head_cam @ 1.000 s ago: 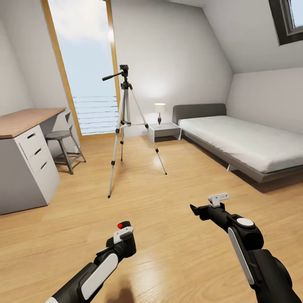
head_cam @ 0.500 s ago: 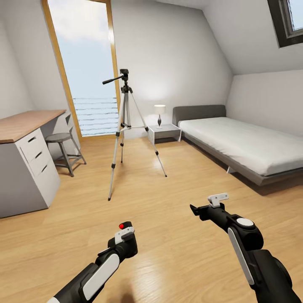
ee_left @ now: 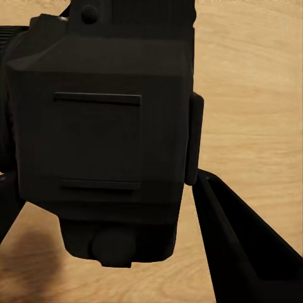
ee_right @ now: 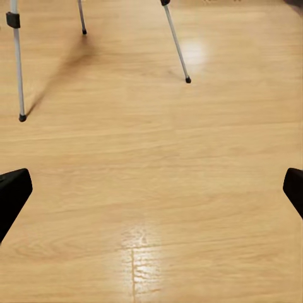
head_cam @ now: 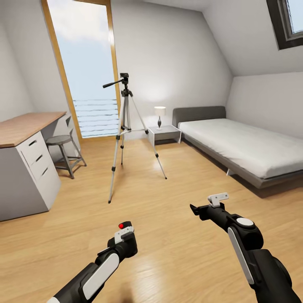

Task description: Attach the digital camera to the camera tripod in the bedroom.

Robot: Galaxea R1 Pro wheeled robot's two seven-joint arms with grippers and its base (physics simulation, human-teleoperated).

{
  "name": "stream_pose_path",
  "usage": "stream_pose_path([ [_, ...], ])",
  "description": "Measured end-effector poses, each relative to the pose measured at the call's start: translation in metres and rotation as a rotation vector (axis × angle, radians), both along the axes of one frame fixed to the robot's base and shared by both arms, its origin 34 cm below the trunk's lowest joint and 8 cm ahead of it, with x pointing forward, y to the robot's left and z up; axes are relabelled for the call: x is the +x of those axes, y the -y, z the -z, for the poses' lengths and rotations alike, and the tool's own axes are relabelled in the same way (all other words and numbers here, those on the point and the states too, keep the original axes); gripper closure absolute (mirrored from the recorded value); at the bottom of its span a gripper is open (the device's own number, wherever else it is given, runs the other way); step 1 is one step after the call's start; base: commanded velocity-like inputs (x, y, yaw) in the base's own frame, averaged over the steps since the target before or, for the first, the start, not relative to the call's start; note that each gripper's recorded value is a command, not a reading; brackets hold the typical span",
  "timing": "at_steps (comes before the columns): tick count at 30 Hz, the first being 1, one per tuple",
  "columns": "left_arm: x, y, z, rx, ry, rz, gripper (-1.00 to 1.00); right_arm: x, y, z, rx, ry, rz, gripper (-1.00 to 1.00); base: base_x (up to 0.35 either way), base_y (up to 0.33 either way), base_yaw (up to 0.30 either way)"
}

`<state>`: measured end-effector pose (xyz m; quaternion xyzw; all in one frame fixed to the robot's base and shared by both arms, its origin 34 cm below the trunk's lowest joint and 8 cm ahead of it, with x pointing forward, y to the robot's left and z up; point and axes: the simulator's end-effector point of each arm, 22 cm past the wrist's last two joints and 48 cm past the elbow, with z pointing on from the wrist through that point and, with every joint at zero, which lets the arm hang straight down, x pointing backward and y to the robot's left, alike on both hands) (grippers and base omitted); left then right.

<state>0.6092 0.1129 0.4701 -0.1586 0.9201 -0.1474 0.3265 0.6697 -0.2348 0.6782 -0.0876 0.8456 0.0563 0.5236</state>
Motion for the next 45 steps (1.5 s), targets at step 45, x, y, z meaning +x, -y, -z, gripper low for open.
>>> stream_pose_path([
  [45,0.017,-0.003,-0.091,0.001,-0.013,-0.001,1.00,0.018,0.003,-0.092,-0.008,-0.008,0.000,-1.00,0.000,0.000,0.000],
])
